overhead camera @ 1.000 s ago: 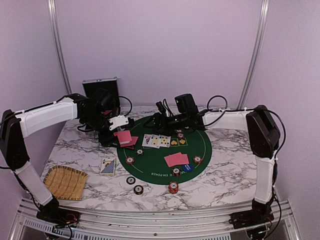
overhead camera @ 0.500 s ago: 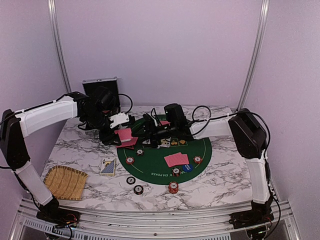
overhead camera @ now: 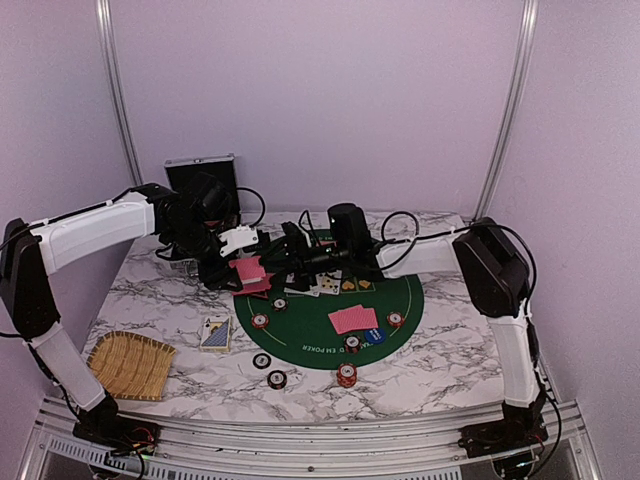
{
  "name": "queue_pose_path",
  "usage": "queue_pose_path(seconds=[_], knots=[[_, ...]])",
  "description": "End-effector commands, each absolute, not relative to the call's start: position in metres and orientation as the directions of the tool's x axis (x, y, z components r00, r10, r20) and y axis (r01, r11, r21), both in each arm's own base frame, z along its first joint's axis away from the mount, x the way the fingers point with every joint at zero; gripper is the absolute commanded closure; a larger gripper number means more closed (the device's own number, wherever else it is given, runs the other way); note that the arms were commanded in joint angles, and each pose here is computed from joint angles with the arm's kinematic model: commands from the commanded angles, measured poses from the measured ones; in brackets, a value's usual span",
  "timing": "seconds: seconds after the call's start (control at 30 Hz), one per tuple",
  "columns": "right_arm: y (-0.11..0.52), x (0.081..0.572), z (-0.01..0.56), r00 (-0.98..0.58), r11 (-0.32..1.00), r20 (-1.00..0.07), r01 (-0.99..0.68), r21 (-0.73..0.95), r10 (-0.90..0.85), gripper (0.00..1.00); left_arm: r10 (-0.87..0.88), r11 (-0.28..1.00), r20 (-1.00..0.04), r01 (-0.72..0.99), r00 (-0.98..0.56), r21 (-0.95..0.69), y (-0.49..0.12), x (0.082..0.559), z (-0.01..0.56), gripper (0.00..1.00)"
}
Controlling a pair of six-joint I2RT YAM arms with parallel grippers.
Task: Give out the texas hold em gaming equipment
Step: Pick up the poker card from the face-down deck piles.
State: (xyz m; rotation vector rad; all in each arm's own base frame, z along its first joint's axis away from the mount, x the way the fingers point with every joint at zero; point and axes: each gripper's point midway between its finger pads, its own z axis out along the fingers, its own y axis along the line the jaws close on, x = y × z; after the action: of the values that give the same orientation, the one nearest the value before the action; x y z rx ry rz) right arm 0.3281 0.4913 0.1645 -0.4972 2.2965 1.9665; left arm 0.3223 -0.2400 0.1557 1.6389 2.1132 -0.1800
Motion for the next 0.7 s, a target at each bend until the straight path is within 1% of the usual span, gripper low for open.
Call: queue_pose_path(seconds=[0.0,0.67], knots=[[0.507,0.330,0.182,-0.932,0.070,-0.304,-0.323,0.944,-0.200,0.15,0.869,0.284,-0.461,0.943,-0.176,0.175,-0.248,0.325,0.167,1.00],[0.542,0.327,0.176,-0.931,0.031,-0.276,-0.292,0.956,-0.239,0.16,0.870,0.274,-0.465,0.946,-0.166,0.175,-0.254,0.326,0.169,1.00]])
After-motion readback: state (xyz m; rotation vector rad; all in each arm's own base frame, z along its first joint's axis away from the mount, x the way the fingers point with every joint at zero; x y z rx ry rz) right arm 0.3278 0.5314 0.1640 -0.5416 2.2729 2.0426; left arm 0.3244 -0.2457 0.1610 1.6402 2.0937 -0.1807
